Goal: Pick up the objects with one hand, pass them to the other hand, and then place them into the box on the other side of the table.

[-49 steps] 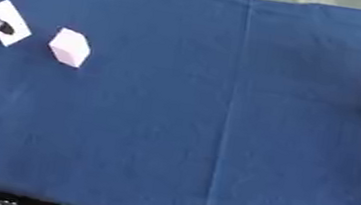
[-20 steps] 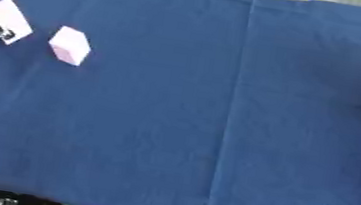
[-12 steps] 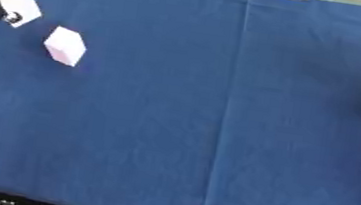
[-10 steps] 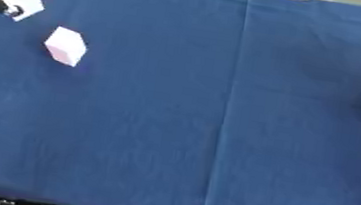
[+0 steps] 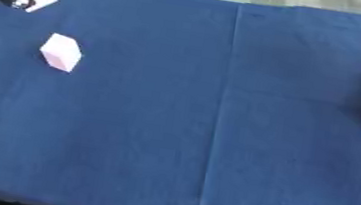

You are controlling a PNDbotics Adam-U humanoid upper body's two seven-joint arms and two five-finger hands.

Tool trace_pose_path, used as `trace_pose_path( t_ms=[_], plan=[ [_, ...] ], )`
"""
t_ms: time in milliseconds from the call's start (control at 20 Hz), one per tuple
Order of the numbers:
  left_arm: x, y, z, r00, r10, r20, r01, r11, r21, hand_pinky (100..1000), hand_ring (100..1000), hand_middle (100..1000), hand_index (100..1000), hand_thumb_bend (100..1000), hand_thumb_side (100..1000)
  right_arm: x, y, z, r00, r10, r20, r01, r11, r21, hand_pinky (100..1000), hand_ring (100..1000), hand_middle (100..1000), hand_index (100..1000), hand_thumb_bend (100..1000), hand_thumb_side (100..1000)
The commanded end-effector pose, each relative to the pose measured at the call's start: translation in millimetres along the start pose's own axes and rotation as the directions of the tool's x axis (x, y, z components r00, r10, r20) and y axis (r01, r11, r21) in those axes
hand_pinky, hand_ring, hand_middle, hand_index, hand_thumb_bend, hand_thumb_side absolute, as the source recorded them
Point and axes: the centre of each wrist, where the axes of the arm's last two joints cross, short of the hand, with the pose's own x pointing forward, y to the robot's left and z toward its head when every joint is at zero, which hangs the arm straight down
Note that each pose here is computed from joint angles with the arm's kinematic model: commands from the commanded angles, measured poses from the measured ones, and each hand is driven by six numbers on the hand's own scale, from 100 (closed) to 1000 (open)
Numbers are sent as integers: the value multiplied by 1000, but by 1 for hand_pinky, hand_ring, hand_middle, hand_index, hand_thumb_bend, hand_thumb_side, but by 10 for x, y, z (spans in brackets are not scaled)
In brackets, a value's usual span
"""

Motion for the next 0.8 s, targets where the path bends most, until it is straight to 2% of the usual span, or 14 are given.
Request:
trace_pose_path(
  t_ms=[50, 300, 500, 800],
  plan=[
    [213, 50, 121, 996, -2, 91, 0, 1000, 24, 838, 779, 650, 549, 119, 100, 253, -10, -77, 997, -4, 73, 3, 1000, 5, 903, 823, 829, 878, 497, 248],
    [443, -152, 167, 975, 54, 218, -55, 998, 2, 829, 767, 634, 546, 100, 100, 576, 203, -185, 987, -24, 158, 14, 998, 66, 905, 829, 837, 882, 509, 248],
    [580, -316, 171, 953, 95, 287, -91, 996, -25, 826, 761, 626, 545, 100, 104, 808, 394, -251, 975, -27, 220, 0, 992, 125, 907, 836, 843, 884, 526, 241],
    [783, -543, 167, 919, 143, 367, -129, 990, -63, 822, 756, 619, 541, 100, 121, 1082, 763, -309, 955, 0, 297, -70, 972, 226, 910, 848, 856, 887, 552, 225]
  ],
)
